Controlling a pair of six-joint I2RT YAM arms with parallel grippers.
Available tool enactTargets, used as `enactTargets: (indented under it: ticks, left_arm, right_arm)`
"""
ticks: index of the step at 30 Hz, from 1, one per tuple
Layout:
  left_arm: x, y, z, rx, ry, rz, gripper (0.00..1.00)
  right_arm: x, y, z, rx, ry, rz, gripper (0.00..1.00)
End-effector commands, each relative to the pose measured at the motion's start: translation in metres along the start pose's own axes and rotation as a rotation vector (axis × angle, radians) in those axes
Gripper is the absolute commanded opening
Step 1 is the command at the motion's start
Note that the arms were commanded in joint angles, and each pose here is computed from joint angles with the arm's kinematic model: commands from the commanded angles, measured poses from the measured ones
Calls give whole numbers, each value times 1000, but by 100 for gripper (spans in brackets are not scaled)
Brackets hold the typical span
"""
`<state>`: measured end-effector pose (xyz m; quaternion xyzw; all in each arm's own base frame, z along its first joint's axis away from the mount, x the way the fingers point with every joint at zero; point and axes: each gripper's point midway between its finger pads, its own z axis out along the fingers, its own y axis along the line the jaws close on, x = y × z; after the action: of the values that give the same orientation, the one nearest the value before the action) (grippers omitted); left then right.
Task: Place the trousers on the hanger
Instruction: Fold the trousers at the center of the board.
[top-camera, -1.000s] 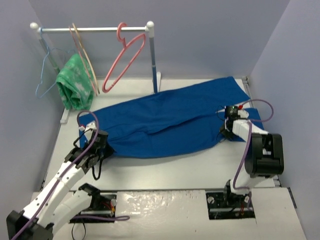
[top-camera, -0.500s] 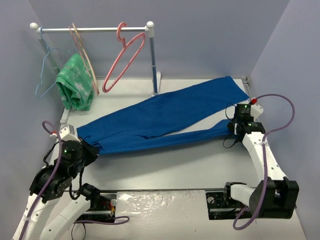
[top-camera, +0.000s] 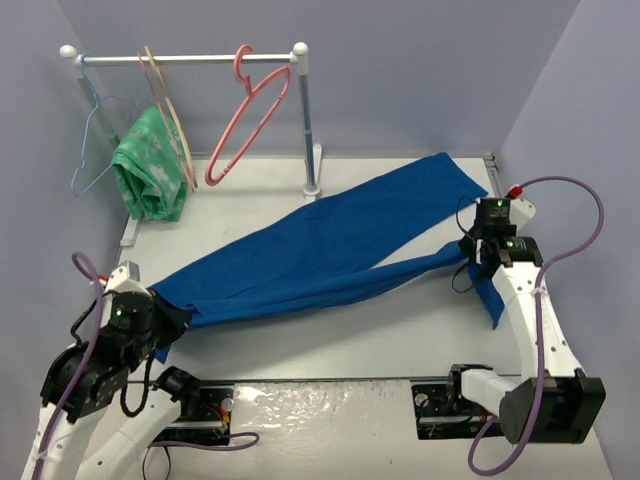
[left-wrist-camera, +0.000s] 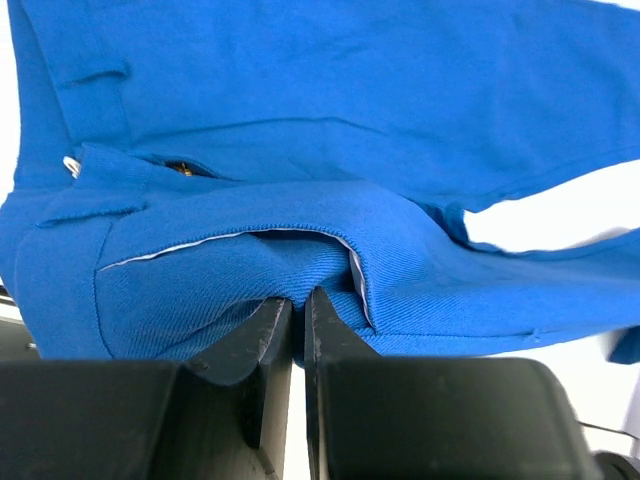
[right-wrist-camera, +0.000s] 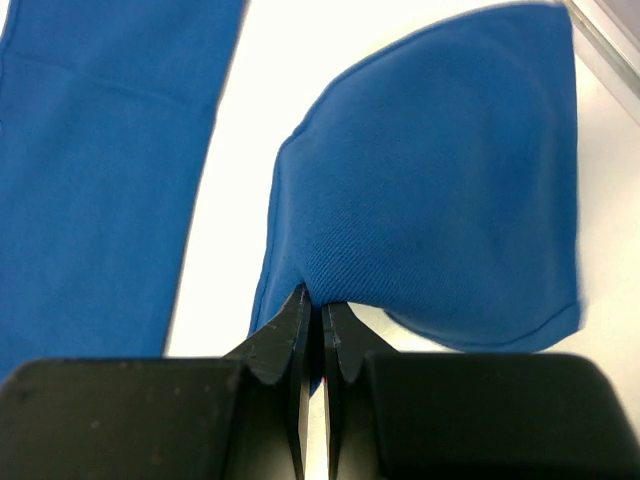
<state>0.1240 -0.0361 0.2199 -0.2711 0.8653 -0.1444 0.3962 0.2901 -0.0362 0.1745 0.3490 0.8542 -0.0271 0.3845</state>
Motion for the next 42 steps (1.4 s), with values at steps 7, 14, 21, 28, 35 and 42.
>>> enactTargets:
  ticks: [7,14,21,28,35,42]
  left_arm:
    - [-76,-2,30,-284,-201,230,0]
    - [-87,-20,78,-362,-176,317,0]
    - [-92,-11,110,-424,-137,326,0]
    - [-102,-3,109,-460,-160,341,0]
    - [-108,8,63,-421,-261,298,0]
    - [-80,31,39,-352,-266,249,0]
  right_arm:
    - [-127,71,42,35,-248,-51,0]
    - [-140,123,88,44,-235,-186,0]
    - [-128,129,126,86,-192,-249,0]
    - [-128,125,113,129,-226,-291,0]
    - [-143,95,58,161,-311,-262,0]
    - [-153,57,-11,156,-420,-198,0]
